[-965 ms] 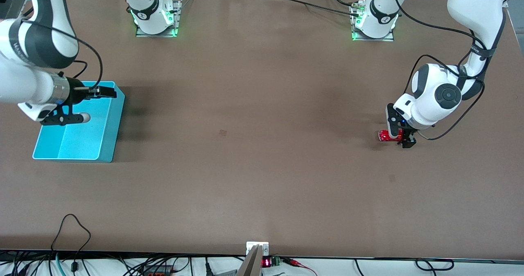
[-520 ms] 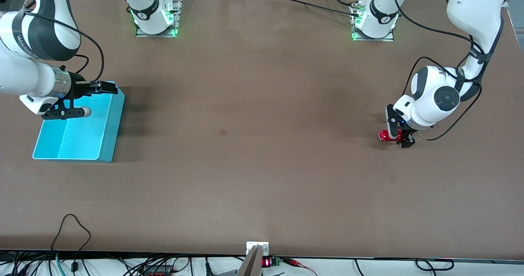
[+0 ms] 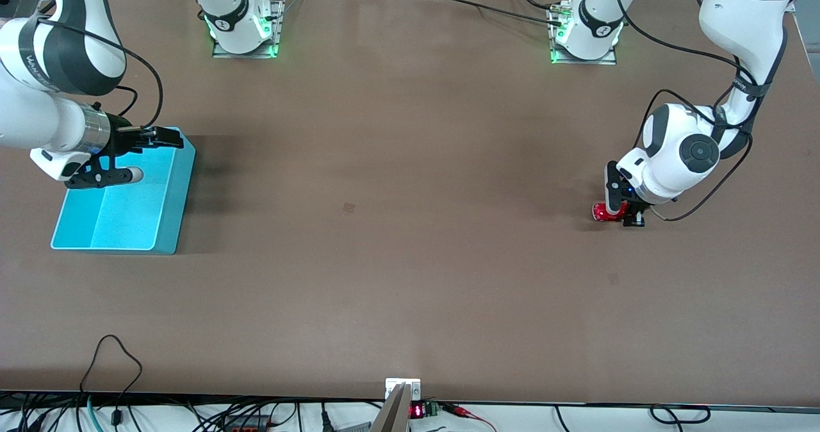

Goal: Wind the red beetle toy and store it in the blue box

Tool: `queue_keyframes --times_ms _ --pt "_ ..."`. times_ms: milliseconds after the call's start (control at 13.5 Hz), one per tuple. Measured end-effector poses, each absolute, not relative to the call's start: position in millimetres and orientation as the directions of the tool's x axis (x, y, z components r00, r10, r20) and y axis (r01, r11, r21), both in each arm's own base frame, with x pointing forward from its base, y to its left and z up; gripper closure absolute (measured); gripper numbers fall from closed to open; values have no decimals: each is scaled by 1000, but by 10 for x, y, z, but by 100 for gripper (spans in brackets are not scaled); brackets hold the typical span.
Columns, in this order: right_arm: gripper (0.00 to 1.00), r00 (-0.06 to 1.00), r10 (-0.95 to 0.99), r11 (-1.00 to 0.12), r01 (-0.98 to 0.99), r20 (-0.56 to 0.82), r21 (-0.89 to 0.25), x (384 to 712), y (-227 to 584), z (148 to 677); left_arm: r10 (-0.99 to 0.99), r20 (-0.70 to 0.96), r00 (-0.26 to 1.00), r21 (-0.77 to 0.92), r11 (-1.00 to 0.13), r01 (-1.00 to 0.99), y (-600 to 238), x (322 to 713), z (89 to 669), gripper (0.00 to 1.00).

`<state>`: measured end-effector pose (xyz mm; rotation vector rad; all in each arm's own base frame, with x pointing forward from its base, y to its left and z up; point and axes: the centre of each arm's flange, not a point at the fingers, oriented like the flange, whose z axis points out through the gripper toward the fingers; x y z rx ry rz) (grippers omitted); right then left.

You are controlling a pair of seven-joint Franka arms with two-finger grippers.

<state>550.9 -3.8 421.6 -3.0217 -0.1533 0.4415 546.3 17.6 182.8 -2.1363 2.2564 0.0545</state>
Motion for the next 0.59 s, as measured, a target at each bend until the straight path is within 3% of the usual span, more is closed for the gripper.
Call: queue_keyframes --times_ms 371,594 --pt "0 953 118 -991 94 -280 -99 5509 -38 4216 -997 -49 -56 -2 56 -998 176 5470 1841 56" --pt "0 952 121 -990 97 -280 -100 5509 -38 4216 -997 -49 -57 -3 58 -998 176 5470 1841 56"
